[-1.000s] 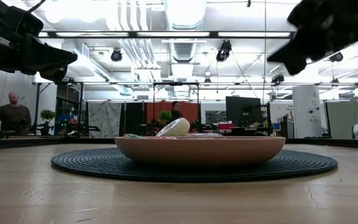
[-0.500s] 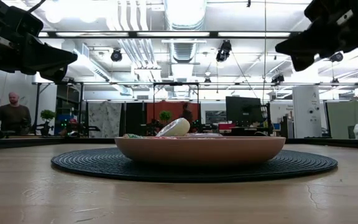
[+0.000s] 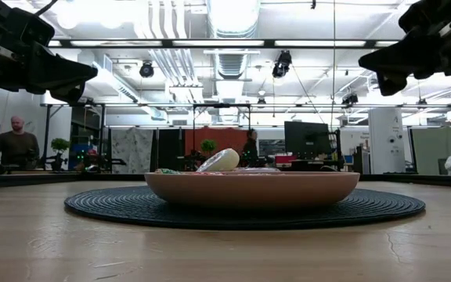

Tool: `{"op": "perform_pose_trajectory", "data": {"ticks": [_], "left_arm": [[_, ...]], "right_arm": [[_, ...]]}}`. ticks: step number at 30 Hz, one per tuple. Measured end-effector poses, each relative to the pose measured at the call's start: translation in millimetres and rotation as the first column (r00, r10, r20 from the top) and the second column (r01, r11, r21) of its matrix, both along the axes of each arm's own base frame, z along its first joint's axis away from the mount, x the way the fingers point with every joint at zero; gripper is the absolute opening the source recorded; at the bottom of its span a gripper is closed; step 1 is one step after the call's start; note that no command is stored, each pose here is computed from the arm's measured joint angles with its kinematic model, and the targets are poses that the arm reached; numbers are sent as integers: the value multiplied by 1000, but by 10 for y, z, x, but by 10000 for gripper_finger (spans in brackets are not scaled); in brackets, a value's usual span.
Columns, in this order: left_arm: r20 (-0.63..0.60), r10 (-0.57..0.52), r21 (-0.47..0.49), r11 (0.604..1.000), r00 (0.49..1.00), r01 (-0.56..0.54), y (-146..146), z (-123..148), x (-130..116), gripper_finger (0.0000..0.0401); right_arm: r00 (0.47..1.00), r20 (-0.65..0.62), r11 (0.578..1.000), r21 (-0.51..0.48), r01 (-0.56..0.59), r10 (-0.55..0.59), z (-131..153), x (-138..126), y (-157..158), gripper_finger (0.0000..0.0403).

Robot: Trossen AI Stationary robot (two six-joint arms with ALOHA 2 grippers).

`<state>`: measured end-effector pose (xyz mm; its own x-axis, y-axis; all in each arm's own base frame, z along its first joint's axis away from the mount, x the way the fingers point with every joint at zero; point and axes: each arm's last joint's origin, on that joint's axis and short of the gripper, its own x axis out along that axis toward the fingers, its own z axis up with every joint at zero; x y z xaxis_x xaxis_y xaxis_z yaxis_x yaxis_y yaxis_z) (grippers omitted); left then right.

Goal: Pick & Place donuts
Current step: Return to Home Position

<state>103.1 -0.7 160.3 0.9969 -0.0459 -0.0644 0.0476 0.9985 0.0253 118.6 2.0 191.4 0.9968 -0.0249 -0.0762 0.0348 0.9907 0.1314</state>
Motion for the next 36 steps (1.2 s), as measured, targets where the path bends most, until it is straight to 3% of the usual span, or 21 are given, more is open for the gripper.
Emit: {"op": "perform_pose_trajectory", "data": {"ticks": [36], "left_arm": [[0,0,0,1000,1000,0,0,0,0,0]], "right_arm": [[992,128,1000,-11,-1,2,-150,-169,-5,9]]}}
